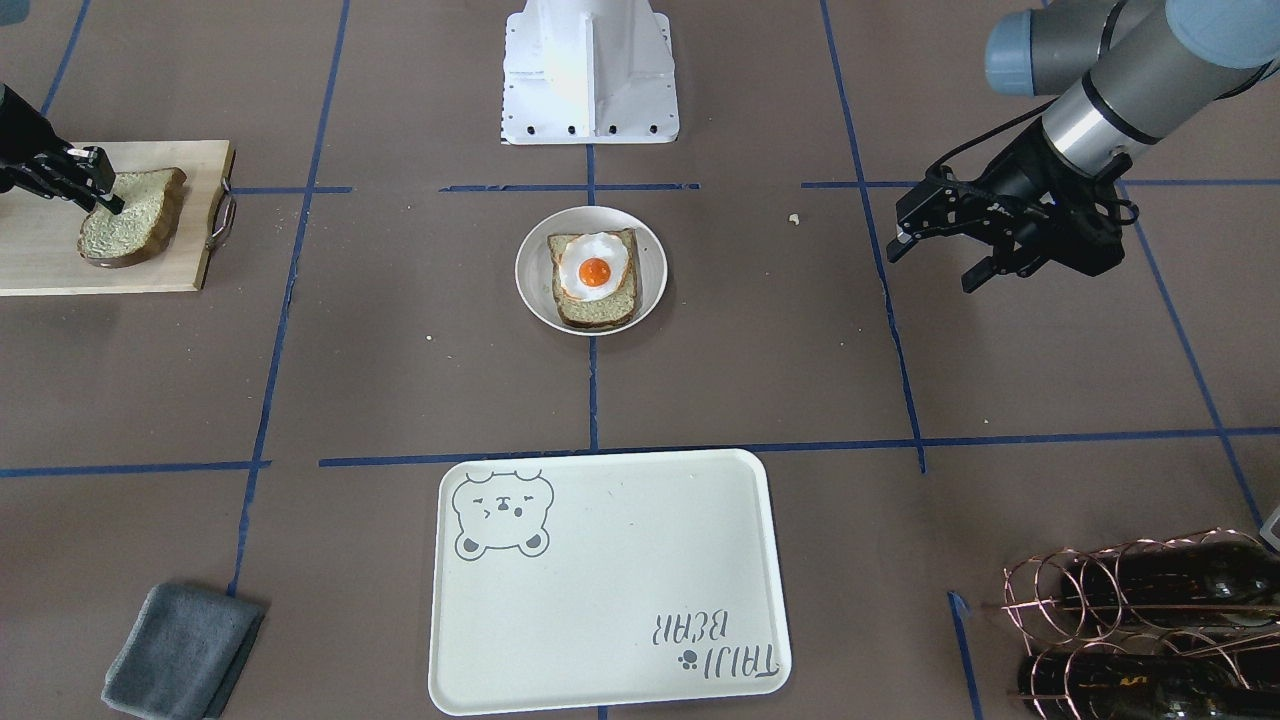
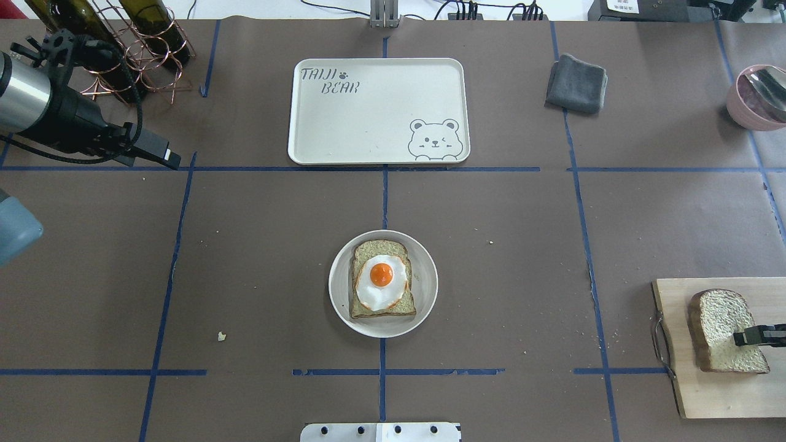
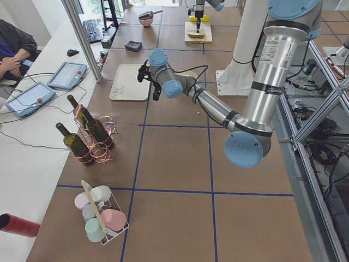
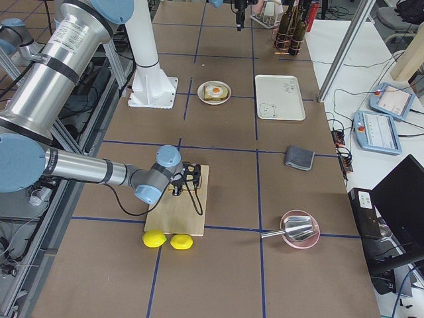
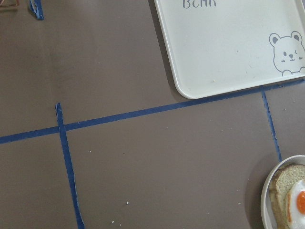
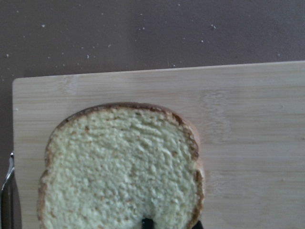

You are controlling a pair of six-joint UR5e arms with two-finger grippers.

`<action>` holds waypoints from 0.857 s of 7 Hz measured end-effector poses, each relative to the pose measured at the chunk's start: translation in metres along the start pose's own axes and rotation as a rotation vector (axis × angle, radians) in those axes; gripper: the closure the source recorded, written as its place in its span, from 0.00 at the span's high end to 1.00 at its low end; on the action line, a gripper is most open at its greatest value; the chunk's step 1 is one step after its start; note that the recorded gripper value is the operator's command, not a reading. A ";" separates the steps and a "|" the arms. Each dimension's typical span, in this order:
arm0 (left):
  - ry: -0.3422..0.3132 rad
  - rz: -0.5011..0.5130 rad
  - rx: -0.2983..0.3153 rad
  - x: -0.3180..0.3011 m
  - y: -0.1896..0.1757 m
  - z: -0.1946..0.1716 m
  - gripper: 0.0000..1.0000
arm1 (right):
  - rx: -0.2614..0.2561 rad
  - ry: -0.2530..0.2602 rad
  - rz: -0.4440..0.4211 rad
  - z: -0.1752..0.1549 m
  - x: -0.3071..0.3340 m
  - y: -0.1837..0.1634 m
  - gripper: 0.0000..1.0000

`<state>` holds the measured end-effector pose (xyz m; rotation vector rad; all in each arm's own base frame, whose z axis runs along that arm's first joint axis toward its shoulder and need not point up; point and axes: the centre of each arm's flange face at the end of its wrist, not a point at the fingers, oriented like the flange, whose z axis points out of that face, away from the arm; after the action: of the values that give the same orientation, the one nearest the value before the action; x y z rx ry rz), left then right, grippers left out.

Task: Make sandwich and place on tray
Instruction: 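Grasp the bread slice edge with the right gripper and lift it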

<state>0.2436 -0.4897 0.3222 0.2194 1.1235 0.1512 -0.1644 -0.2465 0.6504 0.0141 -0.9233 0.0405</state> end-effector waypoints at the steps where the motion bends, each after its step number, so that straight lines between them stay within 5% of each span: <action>1: 0.000 0.000 0.000 0.000 0.000 0.000 1.00 | 0.003 -0.008 -0.005 -0.002 -0.004 -0.001 0.00; 6: -0.005 -0.005 -0.002 -0.002 -0.001 0.002 1.00 | 0.012 -0.033 -0.018 -0.008 -0.018 -0.003 0.00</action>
<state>0.2449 -0.4917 0.3248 0.2145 1.1191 0.1472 -0.1685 -0.2496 0.6313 0.0342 -0.9554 0.0292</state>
